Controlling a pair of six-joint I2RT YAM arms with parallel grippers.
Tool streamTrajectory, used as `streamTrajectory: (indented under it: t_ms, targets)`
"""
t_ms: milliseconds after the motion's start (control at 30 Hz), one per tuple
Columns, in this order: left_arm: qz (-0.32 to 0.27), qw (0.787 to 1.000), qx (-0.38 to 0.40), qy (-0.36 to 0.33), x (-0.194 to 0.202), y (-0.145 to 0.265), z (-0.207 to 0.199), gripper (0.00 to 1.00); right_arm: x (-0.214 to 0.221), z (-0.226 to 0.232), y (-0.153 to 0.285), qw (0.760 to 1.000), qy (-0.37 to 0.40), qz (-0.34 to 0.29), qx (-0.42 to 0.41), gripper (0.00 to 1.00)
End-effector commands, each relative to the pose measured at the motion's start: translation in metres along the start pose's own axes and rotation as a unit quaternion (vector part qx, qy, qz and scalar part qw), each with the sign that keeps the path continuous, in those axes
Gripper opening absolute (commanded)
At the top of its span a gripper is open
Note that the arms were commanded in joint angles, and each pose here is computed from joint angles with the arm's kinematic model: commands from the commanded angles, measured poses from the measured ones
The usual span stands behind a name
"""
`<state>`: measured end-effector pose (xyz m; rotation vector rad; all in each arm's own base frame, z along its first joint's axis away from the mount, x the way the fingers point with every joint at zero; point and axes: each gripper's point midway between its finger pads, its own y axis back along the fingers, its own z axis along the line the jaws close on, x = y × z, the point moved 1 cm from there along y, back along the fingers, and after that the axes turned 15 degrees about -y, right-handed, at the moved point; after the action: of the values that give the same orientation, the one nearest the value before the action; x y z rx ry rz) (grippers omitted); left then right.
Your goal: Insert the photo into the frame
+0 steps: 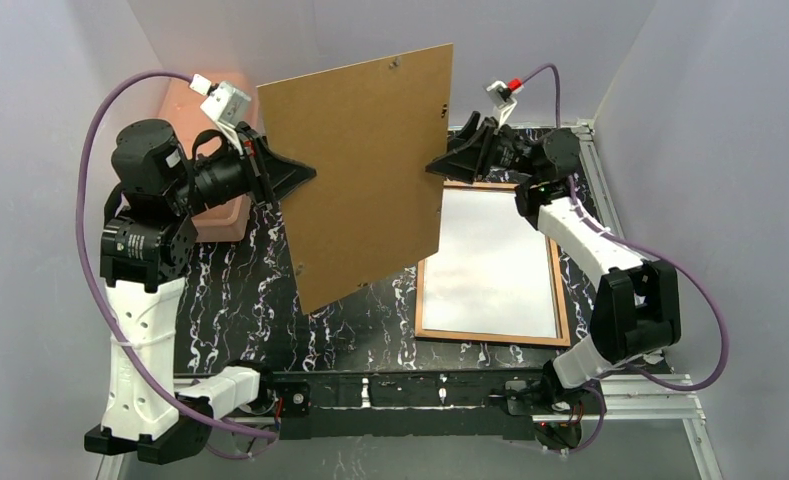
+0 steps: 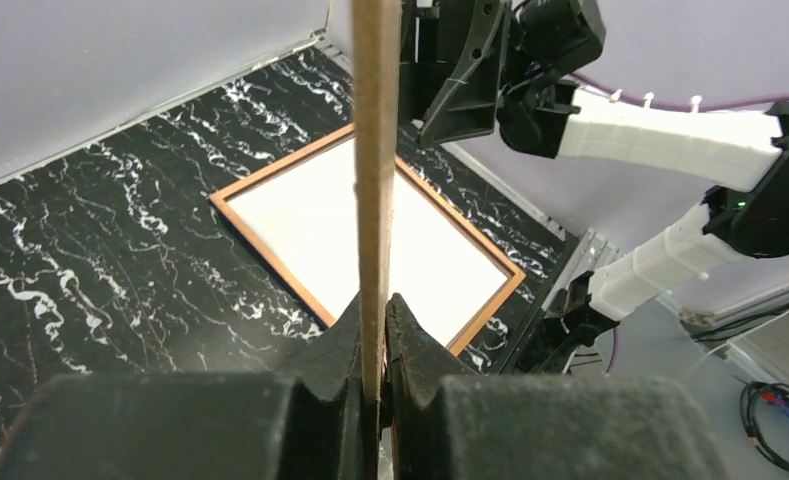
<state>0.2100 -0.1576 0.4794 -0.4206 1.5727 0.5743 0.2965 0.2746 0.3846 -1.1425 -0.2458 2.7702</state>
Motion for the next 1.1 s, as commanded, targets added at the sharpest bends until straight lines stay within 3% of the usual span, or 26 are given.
streamTrajectory:
  t_ms: [0,67,133,233,300,333,433,567,633,700,833,1000,1067]
  targets:
    - [-0.03,0.999,0.012,-0.015,-0.014,-0.002,-0.002,0.0,-0.002,0.052,0.003,0.996,0.029,0.005,-0.087,0.44]
    - [-0.026,1.0,0.005,-0.011,-0.01,-0.007,0.004,0.0,0.0,0.063,0.005,0.994,0.022,0.002,-0.106,0.19]
    - [-0.021,1.0,-0.003,-0.003,-0.005,-0.013,0.013,0.0,0.001,0.069,0.007,0.993,0.013,-0.002,-0.115,0.01]
    - [-0.017,1.0,-0.014,0.014,-0.002,-0.02,0.026,0.02,0.0,0.069,0.008,0.995,-0.009,-0.013,-0.1,0.01]
    - [-0.01,0.999,-0.025,0.018,0.001,-0.024,0.034,0.42,-0.004,0.061,0.006,0.997,-0.027,-0.023,-0.068,0.01]
    - [-0.004,0.999,-0.032,0.02,0.004,-0.024,0.038,0.57,-0.007,0.055,0.005,0.998,-0.033,-0.029,-0.046,0.01]
    - [0.022,0.999,-0.043,0.024,0.018,-0.024,0.047,0.8,-0.022,0.033,0.007,0.996,-0.04,-0.06,0.049,0.01]
    - [0.062,0.997,-0.05,0.018,0.043,-0.017,0.05,0.96,-0.038,-0.01,0.035,0.968,-0.073,-0.109,0.213,0.01]
    - [0.076,0.996,-0.054,0.008,0.054,-0.014,0.05,0.98,-0.041,-0.031,0.062,0.942,-0.125,-0.134,0.282,0.01]
    - [0.086,0.994,-0.06,-0.001,0.065,-0.012,0.052,0.98,-0.048,-0.032,0.079,0.93,-0.141,-0.156,0.301,0.01]
    - [0.116,0.992,-0.04,-0.006,0.101,-0.016,0.053,0.99,-0.061,-0.022,0.101,0.9,-0.125,-0.182,0.376,0.01]
    - [0.176,0.984,0.001,0.026,0.17,-0.047,0.058,0.98,-0.078,-0.013,0.146,0.825,-0.083,-0.224,0.512,0.01]
    - [0.207,0.978,0.016,0.027,0.195,-0.065,0.057,0.98,-0.082,-0.002,0.154,0.814,-0.065,-0.238,0.526,0.01]
